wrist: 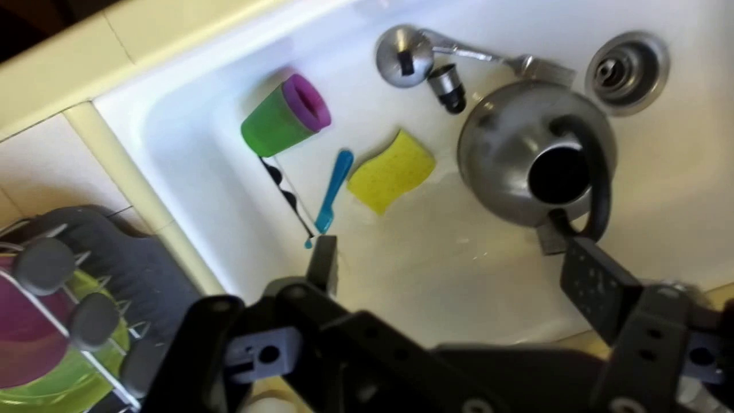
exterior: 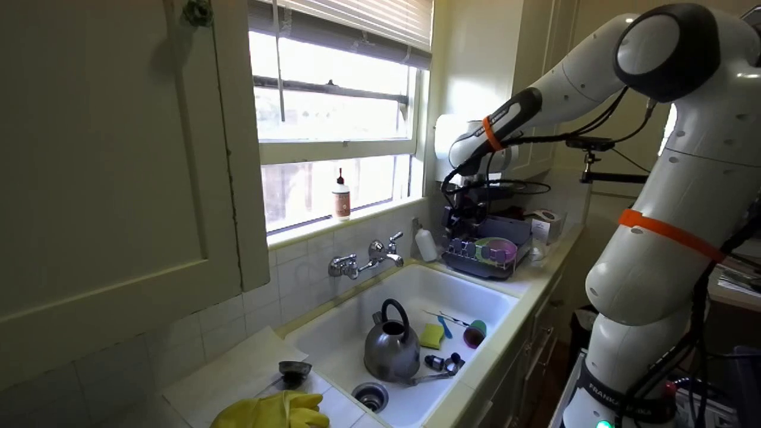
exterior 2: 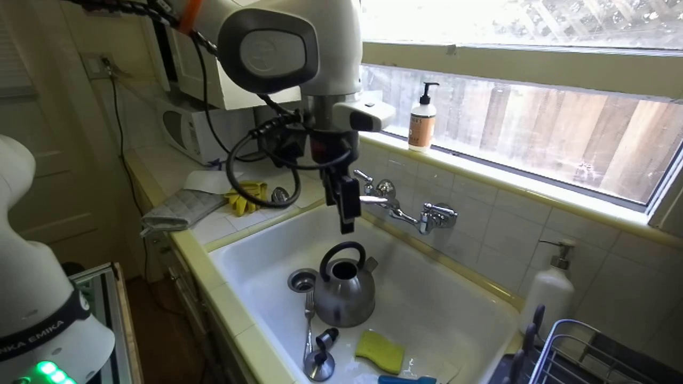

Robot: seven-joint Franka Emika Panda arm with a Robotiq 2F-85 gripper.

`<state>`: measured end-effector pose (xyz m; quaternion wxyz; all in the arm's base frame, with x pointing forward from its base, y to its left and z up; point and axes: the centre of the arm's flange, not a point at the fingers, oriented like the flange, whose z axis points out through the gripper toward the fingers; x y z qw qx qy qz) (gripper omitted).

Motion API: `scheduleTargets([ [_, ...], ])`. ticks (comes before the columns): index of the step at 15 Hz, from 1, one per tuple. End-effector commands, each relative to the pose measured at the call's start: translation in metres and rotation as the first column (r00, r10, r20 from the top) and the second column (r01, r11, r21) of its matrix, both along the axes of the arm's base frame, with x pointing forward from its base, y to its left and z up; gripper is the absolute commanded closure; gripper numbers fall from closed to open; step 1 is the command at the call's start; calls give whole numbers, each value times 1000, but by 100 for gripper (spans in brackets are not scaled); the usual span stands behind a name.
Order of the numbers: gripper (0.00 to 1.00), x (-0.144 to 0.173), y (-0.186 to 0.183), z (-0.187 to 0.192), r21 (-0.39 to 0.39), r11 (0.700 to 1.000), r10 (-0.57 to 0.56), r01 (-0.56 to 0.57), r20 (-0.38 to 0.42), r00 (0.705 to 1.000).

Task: Put the purple bowl on the windowsill.

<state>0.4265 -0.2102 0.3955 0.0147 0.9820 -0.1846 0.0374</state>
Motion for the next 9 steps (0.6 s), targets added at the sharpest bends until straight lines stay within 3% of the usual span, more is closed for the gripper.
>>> scheduleTargets([
  [1,0,23,-66,-14,-33,980,-193,195,56,980],
  [6,0,37,-149,-31,-73,893,-432,445,140,891],
  [9,0,42,-175,-46,-42,843,-529,537,125,840],
])
